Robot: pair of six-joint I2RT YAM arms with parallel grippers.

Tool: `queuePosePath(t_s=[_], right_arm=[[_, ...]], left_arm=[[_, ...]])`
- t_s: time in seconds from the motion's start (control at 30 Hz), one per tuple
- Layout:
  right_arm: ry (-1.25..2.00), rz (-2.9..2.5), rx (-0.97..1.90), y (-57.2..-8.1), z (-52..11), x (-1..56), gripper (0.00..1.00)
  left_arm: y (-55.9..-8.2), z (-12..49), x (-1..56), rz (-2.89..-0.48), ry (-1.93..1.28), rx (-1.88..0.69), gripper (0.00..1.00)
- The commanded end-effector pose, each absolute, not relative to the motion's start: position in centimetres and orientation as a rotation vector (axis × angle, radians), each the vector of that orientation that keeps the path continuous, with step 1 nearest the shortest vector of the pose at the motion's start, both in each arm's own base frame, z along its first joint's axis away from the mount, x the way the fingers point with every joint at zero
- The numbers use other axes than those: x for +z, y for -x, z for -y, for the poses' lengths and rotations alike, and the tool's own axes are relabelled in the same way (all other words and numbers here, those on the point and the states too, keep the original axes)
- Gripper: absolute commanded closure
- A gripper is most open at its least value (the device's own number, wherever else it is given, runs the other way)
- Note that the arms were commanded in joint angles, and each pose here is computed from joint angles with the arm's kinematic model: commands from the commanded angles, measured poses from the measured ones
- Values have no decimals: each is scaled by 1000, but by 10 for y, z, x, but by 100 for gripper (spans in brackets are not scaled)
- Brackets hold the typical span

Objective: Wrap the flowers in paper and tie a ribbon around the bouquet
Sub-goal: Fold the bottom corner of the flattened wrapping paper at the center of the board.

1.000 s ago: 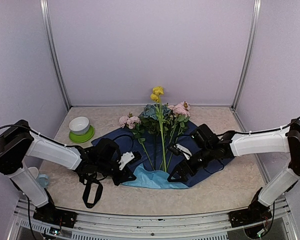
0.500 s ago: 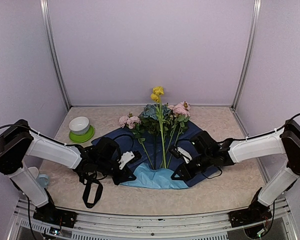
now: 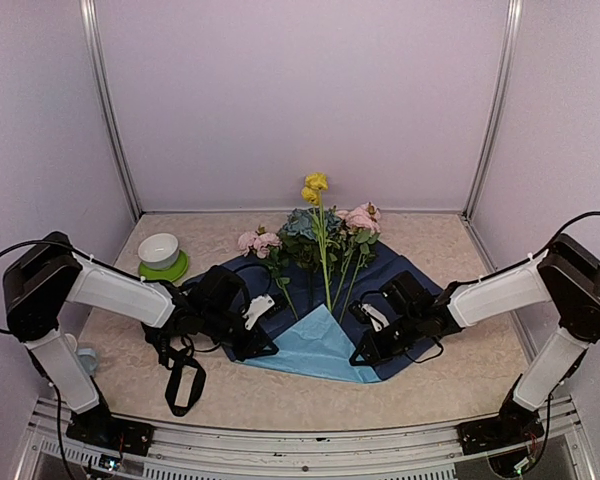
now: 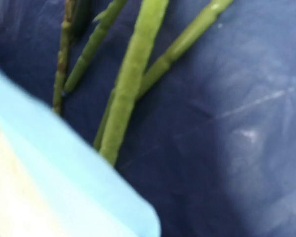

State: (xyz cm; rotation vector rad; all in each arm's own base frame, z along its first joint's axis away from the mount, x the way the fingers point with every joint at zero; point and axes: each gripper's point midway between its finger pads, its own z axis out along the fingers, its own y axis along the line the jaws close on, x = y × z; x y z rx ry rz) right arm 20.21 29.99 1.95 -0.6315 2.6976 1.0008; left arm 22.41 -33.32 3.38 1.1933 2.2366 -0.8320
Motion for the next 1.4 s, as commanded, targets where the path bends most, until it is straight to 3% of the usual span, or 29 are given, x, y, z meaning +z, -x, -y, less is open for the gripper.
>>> queuePosePath(t_s=[0.0, 0.13, 0.33, 0.43, 0.63, 0.87, 1.1, 1.37], right_arm=[[561, -2832, 870, -201, -278, -3, 100], [597, -2821, 882, -203, -283, 2, 100], [618, -2825, 888, -203, -287, 6, 100], [622, -2833, 862, -205, -288, 6, 100], [604, -2842, 772, -213, -282, 9, 100], [626, -2859, 657, -218, -272, 6, 100], [653, -2852, 502, -230, -261, 11, 99], [565, -2844, 258, -247, -238, 48, 59]], left_arm=[[-232, 319, 27, -2363, -1135, -783, 88], [-246, 317, 46, -2361, -1111, -671, 54], [-235, 343, 102, -2077, -1216, -559, 45], [-217, 351, 77, -2125, -1305, -526, 49], [-214, 332, 8, -2470, -1282, -483, 60], [-208, 312, -12, -2673, -1201, -455, 70], [-170, 294, -24, -2837, -1190, -474, 73], [-152, 293, -26, -2867, -1185, -508, 74]])
